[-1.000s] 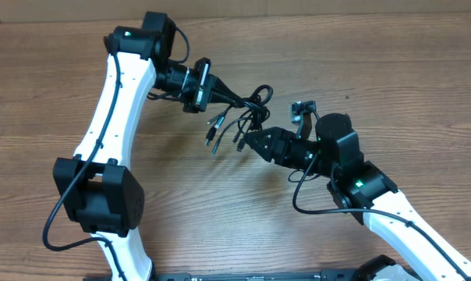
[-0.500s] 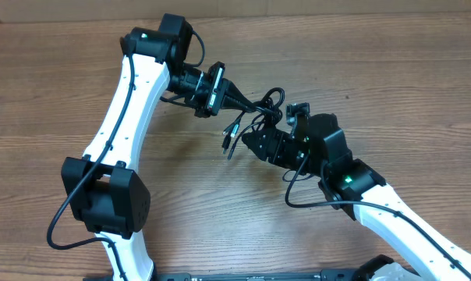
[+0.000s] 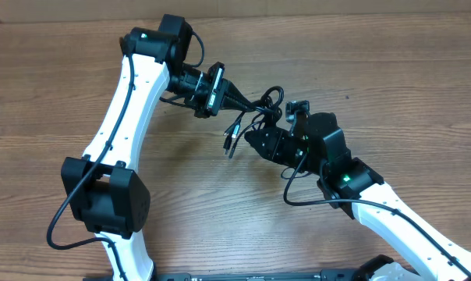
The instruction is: Untangle cables
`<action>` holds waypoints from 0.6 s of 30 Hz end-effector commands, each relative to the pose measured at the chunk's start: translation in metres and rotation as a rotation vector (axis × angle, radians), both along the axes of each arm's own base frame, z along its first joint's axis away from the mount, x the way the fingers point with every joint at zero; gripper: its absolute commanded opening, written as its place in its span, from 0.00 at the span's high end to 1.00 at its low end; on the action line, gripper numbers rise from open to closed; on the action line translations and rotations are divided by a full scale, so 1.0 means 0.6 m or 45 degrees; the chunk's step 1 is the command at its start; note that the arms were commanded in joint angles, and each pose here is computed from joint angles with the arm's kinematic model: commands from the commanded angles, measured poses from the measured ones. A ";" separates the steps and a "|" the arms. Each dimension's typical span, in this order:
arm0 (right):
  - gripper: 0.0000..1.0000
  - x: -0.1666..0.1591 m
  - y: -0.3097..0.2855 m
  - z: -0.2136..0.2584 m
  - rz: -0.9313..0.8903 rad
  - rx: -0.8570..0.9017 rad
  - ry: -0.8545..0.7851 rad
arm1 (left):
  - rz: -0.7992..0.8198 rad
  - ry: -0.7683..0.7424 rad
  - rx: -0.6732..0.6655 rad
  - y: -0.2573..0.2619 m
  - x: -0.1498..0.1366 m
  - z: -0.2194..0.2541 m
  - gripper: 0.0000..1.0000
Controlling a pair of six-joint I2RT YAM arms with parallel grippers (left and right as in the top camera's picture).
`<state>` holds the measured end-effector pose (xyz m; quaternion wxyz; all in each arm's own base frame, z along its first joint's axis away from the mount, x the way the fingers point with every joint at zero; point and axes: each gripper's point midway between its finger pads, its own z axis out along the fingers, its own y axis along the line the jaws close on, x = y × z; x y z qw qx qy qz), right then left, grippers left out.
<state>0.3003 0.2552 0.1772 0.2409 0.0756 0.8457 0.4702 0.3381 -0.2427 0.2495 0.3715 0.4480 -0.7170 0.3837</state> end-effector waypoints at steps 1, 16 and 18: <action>0.93 0.007 0.005 0.018 -0.008 0.019 -0.026 | -0.016 0.001 -0.051 -0.014 -0.006 0.021 0.96; 0.96 -0.026 0.000 -0.022 0.043 -0.042 0.130 | 0.025 0.021 -0.046 -0.003 0.005 0.021 0.96; 0.96 -0.039 0.003 -0.033 0.061 -0.065 0.168 | 0.050 0.035 -0.038 0.003 0.011 0.020 0.96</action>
